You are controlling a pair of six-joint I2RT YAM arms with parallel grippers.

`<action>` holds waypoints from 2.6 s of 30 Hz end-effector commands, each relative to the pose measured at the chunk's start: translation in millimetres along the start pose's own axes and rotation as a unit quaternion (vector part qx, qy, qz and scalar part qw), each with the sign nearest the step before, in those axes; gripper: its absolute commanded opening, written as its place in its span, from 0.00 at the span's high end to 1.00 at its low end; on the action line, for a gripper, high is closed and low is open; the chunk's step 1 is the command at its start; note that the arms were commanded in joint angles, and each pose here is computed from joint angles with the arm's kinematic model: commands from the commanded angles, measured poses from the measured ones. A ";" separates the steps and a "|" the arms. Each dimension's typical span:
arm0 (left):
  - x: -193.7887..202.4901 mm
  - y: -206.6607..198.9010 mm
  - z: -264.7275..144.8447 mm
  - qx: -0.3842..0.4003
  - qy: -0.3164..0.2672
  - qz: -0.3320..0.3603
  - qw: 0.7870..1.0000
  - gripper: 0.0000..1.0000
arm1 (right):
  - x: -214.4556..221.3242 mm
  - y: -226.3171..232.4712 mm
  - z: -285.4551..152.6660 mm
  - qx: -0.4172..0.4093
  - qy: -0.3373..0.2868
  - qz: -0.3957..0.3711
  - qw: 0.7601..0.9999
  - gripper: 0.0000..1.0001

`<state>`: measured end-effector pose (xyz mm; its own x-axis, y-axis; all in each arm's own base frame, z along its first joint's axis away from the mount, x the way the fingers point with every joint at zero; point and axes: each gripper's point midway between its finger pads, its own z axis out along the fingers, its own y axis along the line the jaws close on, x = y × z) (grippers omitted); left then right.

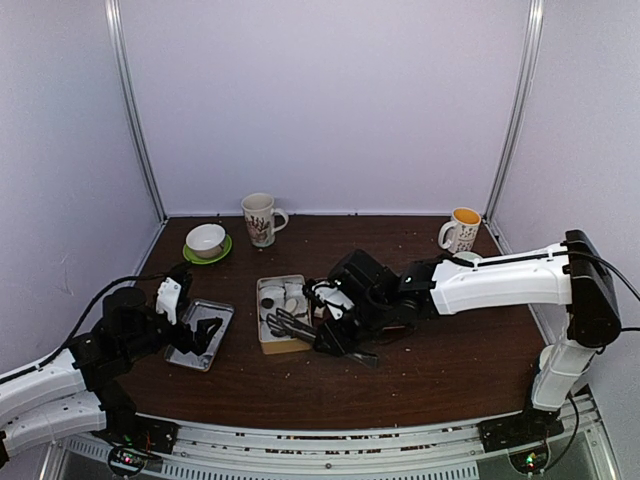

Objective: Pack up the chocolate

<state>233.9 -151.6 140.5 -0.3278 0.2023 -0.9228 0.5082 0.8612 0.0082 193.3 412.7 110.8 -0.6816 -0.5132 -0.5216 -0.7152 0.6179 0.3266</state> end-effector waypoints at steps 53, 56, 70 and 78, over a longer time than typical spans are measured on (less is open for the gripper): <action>-16.5 7.4 3.0 -0.021 -0.020 -0.016 0.999 0.02 | -6.8 -119.1 -98.2 0.263 -0.191 0.115 0.939 0.64; -16.0 7.3 3.4 -0.021 -0.019 -0.016 0.999 0.02 | 1.1 -125.5 -90.7 0.264 -0.185 0.125 0.938 0.65; -13.8 7.2 4.7 -0.021 -0.014 -0.017 1.000 0.02 | 32.4 -139.7 -41.3 0.239 -0.131 0.162 0.948 0.63; -13.1 7.1 5.2 -0.021 -0.013 -0.017 1.000 0.02 | 49.0 -153.8 -31.0 0.243 -0.113 0.187 0.945 0.54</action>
<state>237.7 -147.1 126.8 -0.3774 0.2113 -0.9016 0.4730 0.8810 0.0085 262.0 276.2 65.9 -0.7718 -0.1385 -0.6206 -0.2680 0.9559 0.1199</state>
